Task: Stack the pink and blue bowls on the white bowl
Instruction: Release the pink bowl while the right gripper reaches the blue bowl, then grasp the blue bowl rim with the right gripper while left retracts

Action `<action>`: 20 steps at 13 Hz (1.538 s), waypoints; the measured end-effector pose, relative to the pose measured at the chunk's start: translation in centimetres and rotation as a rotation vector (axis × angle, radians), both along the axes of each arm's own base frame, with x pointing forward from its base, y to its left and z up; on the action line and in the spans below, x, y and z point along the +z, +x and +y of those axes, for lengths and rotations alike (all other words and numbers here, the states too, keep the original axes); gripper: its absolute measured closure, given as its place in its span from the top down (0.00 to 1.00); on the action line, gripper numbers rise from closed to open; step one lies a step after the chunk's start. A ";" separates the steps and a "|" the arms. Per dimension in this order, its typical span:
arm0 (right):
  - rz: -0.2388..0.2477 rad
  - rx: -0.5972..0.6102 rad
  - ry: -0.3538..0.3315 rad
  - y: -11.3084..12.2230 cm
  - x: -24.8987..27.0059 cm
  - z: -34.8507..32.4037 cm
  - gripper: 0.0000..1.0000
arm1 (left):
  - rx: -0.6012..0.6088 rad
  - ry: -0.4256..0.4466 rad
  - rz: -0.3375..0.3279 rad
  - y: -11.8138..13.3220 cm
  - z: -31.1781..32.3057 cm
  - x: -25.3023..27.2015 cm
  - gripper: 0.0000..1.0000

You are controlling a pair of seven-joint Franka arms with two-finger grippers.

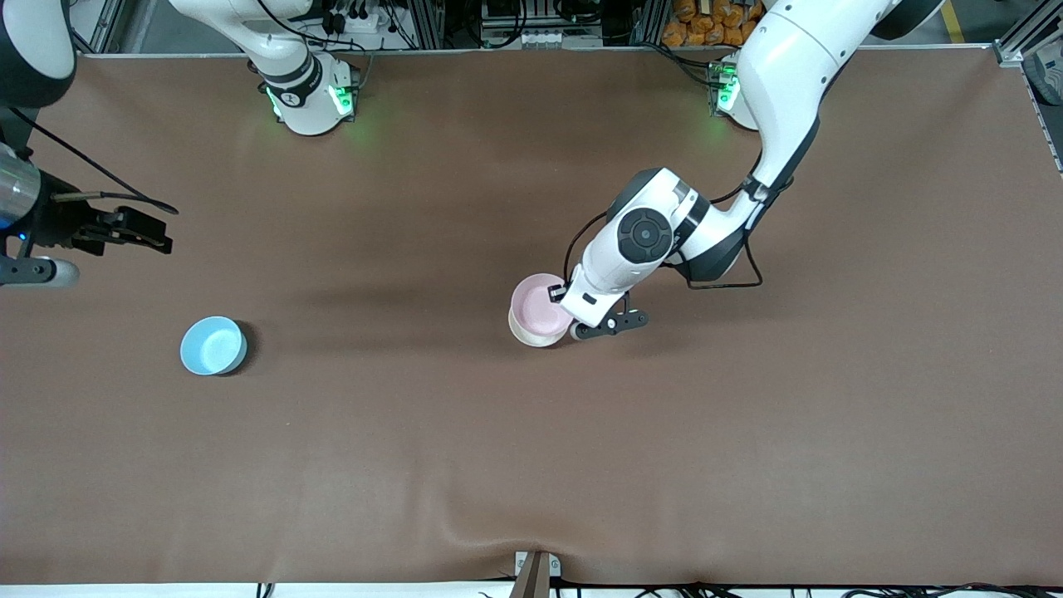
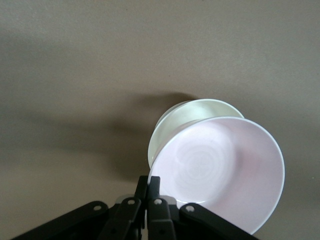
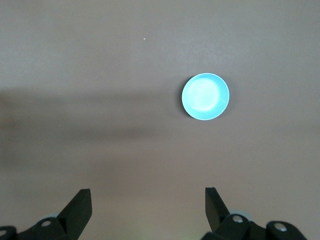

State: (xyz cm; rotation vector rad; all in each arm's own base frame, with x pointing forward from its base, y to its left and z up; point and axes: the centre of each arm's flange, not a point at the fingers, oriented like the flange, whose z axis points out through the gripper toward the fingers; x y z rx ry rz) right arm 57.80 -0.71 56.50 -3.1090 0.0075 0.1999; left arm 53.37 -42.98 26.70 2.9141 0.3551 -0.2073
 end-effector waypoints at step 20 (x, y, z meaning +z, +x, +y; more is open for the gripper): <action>0.110 0.062 0.069 4.4 -36.0 -16.9 0.85 | 0.003 0.145 -0.134 5.3 16.5 21.9 1.00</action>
